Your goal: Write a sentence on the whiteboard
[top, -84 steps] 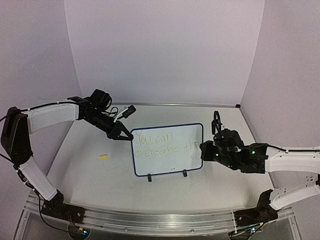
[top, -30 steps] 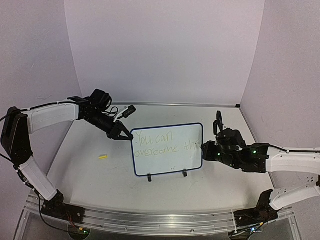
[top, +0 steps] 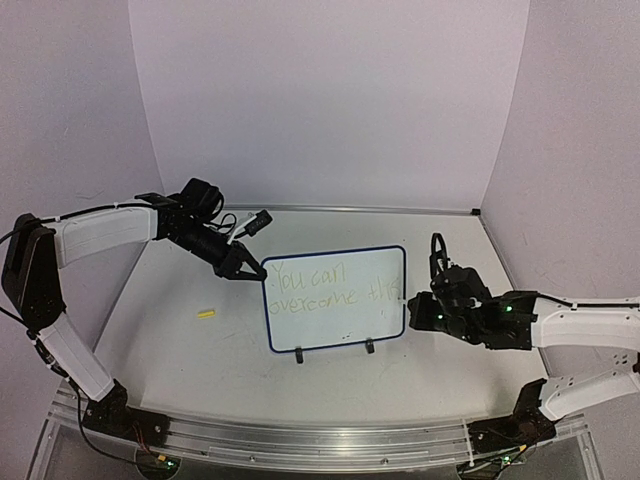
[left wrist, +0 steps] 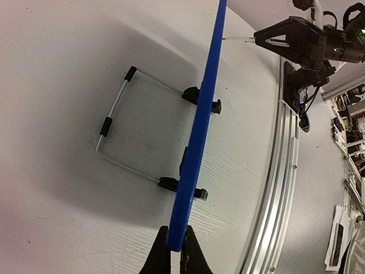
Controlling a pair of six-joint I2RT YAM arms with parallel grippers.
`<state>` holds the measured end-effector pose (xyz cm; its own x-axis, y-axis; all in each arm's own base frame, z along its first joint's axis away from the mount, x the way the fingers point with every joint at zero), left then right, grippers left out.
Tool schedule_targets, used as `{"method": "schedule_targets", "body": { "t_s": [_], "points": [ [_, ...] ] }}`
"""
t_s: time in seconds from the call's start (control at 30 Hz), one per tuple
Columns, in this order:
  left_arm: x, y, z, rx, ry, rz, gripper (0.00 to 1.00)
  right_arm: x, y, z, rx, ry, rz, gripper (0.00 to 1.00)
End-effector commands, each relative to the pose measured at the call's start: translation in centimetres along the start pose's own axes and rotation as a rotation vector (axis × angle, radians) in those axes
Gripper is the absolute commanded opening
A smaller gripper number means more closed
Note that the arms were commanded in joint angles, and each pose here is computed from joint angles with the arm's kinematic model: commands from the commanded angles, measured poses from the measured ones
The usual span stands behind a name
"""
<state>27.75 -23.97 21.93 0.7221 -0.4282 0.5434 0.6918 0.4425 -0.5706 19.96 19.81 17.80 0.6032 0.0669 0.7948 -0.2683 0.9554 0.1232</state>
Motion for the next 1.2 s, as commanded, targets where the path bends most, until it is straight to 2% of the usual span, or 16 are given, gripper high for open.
{"method": "schedule_targets", "body": {
  "t_s": [0.0,0.43,0.7,1.17],
  "points": [
    [-1.0,1.4,-0.8,0.101,0.062,0.013,0.0,1.4,0.9,-0.3,0.024,-0.03,-0.003,0.0],
    [-1.0,1.2,-0.7,0.099,0.058,0.009,0.0,2.1,-0.4,3.1,0.12,-0.167,-0.087,0.0],
    [-1.0,1.2,-0.7,0.1,0.059,0.01,0.0,0.0,-0.4,1.3,0.068,-0.05,-0.058,0.0],
    [-1.0,1.3,-0.8,0.102,0.061,0.012,0.0,-0.7,-0.5,0.6,0.042,-0.015,-0.047,0.0]
  ]
}}
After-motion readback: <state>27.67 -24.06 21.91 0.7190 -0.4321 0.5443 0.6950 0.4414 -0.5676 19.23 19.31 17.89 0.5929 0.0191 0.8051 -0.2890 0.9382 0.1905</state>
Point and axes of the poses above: each gripper's point midway between its finger pads, its own z axis back along the fingers, its own y axis along the line the jaws close on, x = y × z, the point moved 7 cm from there along z, back along the fingers, and after that the axes turned 14 degrees about z, right-handed, at the moved point
